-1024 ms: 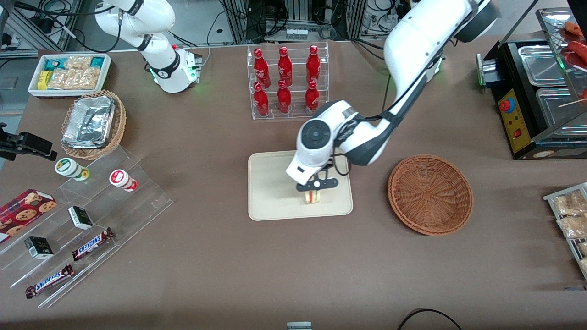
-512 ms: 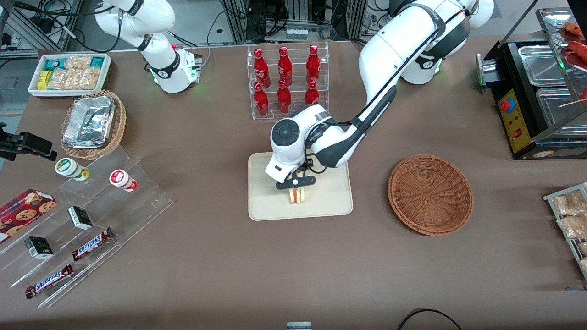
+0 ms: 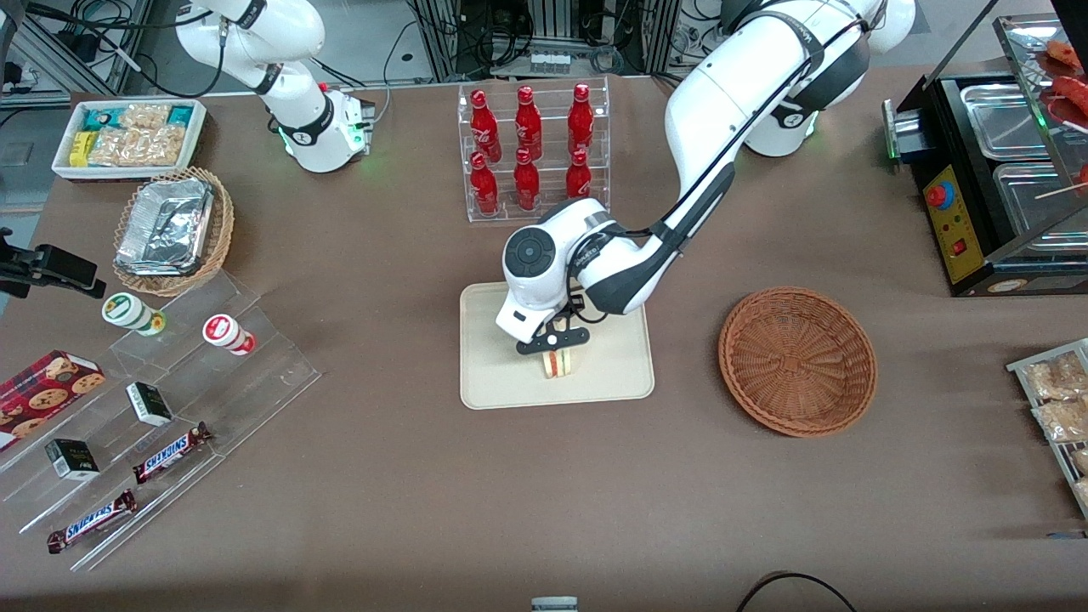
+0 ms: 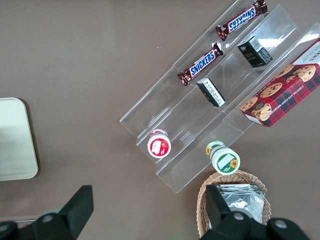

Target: Place sandwich from basket to tray

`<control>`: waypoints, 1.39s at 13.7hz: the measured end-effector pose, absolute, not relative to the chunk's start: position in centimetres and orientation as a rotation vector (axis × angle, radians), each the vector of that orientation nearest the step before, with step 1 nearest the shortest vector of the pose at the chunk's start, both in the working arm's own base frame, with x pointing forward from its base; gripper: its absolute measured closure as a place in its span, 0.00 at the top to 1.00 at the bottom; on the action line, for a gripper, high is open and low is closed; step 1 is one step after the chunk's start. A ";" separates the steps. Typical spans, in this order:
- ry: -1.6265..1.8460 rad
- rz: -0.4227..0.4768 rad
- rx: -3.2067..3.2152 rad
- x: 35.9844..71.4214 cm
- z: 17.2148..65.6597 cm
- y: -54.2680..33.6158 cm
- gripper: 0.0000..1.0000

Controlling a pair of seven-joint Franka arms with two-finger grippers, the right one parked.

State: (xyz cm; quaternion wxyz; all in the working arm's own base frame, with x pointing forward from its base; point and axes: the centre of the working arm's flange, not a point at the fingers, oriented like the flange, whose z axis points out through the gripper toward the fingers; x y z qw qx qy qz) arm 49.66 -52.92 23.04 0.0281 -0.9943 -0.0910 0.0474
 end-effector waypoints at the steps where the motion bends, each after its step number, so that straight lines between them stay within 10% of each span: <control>1: -0.286 0.148 -3.067 49.7 22.9 -52.9 0.21; 10: -0.370 0.102 -3.086 52.6 31.3 -53.0 1.00; 19: -0.477 0.135 -2.960 57.9 39.3 -41.6 1.00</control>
